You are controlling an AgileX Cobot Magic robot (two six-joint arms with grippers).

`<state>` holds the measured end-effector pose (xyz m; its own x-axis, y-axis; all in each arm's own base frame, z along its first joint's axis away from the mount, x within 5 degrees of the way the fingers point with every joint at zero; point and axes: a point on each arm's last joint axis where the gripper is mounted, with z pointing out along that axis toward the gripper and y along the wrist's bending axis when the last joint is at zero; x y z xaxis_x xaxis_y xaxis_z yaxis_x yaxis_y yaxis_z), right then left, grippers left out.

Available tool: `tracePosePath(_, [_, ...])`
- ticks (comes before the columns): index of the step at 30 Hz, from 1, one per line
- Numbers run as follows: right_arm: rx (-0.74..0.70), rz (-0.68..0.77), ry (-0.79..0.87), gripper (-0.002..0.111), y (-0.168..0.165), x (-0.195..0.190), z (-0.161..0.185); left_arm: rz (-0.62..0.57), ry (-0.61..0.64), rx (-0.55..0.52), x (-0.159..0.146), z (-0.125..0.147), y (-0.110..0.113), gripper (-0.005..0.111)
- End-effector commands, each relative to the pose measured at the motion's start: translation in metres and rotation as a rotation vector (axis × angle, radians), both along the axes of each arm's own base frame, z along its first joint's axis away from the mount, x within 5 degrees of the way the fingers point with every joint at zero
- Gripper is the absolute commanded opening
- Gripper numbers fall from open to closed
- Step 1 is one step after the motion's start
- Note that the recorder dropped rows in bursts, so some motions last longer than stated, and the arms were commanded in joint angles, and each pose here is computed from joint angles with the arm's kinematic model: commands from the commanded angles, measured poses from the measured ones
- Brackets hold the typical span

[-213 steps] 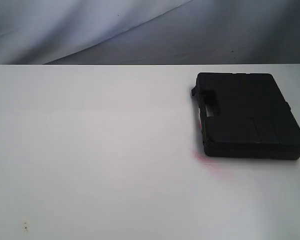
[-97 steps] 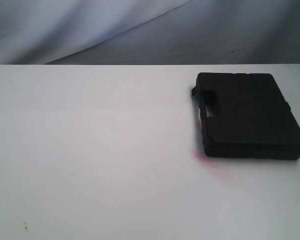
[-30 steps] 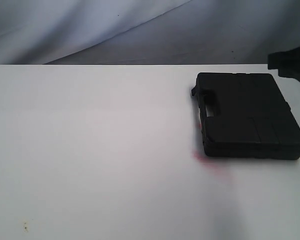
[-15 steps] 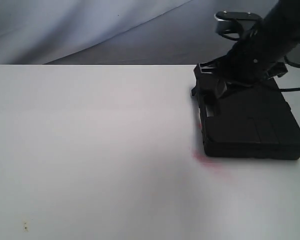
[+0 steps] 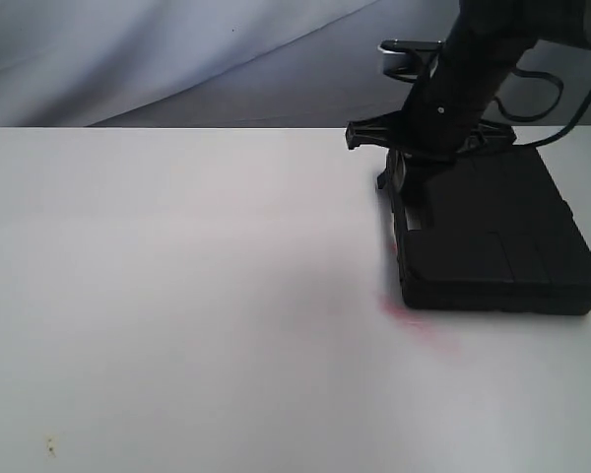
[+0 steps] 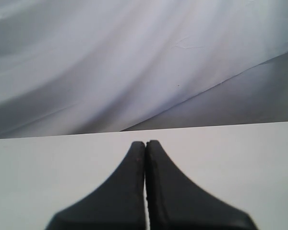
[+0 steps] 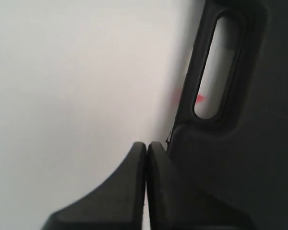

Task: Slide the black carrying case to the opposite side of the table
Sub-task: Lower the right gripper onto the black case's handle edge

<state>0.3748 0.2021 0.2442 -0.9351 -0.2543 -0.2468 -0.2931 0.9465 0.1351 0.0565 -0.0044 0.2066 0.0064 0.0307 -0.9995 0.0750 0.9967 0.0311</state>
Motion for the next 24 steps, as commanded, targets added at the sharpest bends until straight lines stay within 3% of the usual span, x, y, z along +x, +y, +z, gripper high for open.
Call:
tracePosePath(1, [-0.031,-0.023,-0.008,0.0,0.004,0.012,-0.009,0.002,-0.009,-0.002,0.0,0.0,0.0,0.0])
tracePosePath(6, [-0.142,-0.084,-0.007,0.0,-0.001,0.022,-0.035,0.002,-0.009,-0.002,0.0,0.0,0.0,0.0])
tracePosePath(9, [-0.152,-0.083,0.014,0.006,0.0,0.024,-0.047,0.002,-0.009,-0.002,0.0,0.0,0.0,0.0])
tracePosePath(11, [-0.155,-0.083,0.023,0.017,0.001,0.026,-0.054,0.002,-0.009,-0.002,0.0,0.0,0.0,0.0])
tracePosePath(14, [-0.124,-0.087,-0.02,0.042,0.007,0.037,-0.045,0.002,-0.009,-0.002,0.0,0.0,0.0,0.0])
tracePosePath(16, [-0.113,-0.081,-0.042,0.049,0.013,0.04,-0.04,0.002,-0.007,-0.002,0.0,0.0,0.0,0.0])
tracePosePath(24, [-0.113,-0.08,-0.053,0.046,0.019,0.052,-0.062,0.002,-0.007,-0.002,0.0,0.0,0.0,0.0])
